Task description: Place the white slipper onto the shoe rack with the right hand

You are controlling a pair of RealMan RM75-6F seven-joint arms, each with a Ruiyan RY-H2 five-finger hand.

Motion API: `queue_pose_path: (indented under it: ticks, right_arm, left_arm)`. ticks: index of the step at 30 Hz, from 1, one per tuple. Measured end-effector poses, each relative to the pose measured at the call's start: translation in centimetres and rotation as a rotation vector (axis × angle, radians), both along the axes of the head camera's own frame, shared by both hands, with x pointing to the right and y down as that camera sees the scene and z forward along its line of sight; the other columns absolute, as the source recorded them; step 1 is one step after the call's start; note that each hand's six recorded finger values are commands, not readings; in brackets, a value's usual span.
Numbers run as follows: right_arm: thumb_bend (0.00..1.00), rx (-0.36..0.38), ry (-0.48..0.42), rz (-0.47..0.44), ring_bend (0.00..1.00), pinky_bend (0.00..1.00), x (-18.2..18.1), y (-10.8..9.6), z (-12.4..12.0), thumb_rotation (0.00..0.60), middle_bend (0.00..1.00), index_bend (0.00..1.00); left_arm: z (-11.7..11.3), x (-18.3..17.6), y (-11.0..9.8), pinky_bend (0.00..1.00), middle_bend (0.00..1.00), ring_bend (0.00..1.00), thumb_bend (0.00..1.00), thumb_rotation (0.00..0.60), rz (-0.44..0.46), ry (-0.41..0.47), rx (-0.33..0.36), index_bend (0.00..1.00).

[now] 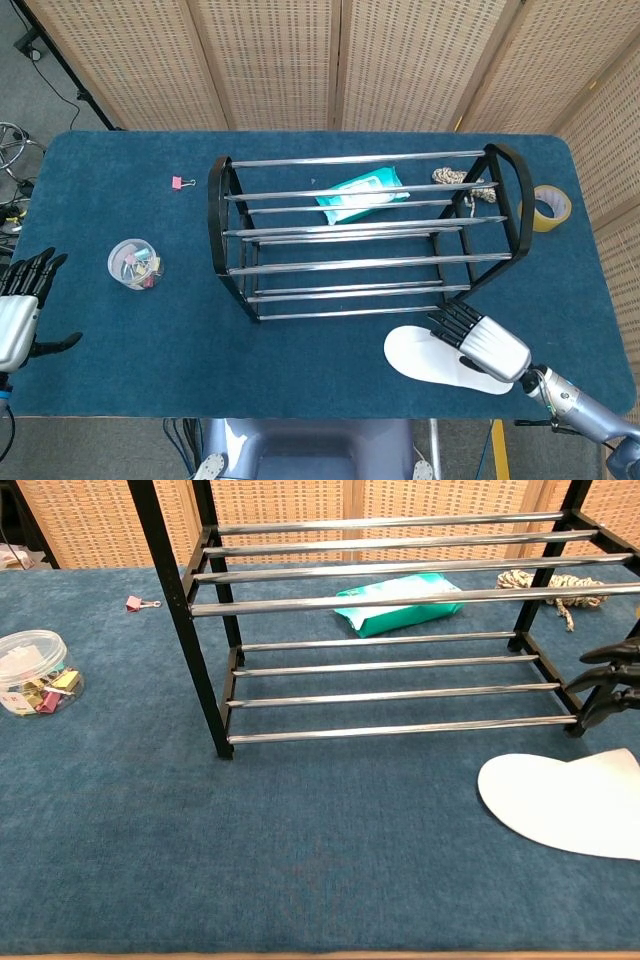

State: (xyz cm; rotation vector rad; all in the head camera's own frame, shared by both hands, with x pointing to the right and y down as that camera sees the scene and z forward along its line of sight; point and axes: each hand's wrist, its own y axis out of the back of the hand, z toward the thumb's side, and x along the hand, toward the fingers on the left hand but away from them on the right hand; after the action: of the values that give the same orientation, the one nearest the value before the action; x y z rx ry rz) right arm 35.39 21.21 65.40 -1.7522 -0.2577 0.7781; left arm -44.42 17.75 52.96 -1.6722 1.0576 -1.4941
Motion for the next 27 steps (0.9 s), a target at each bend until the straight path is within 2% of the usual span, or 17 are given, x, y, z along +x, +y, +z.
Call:
queue_pose_path:
  ticks: [8, 11, 18, 23, 27]
  right_arm:
    - [0.23, -0.01, 0.05, -0.054, 0.08, 0.14, 0.2, 0.3, 1.7, 0.6, 0.17, 0.29]
    - [0.23, -0.018, 0.033, -0.058, 0.1, 0.18, -0.3, 0.6, 2.1, 0.6, 0.19, 0.3]
    - [0.26, 0.012, -0.018, -0.08, 0.19, 0.31, -1.8, 0.9, 2.2, 0.6, 0.25, 0.35]
    - [0.35, -0.005, -0.08, -0.075, 0.24, 0.36, -3.0, 1.1, 2.2, 0.6, 0.3, 0.39]
    - [0.49, -0.024, -0.099, -0.082, 0.29, 0.41, -3.7, 1.3, 2.6, 0.6, 0.36, 0.45]
  left_arm:
    - [0.7, 0.2, -0.1, 0.0, 0.0, 0.0, 0.0, 0.6, 0.0, -0.016, -0.014, 0.0]
    - [1.0, 0.3, -0.2, 0.0, 0.0, 0.0, 0.0, 0.6, 0.001, -0.021, -0.022, 0.0]
    - [1.2, 0.4, -0.3, 0.0, 0.0, 0.0, 0.0, 0.6, 0.002, -0.024, -0.026, 0.0]
    - [1.1, 0.5, -0.3, 0.0, 0.0, 0.0, 0.0, 0.6, 0.003, -0.021, -0.024, 0.0]
    - [1.1, 0.4, -0.2, 0.0, 0.0, 0.0, 0.0, 0.6, 0.002, -0.018, -0.025, 0.0]
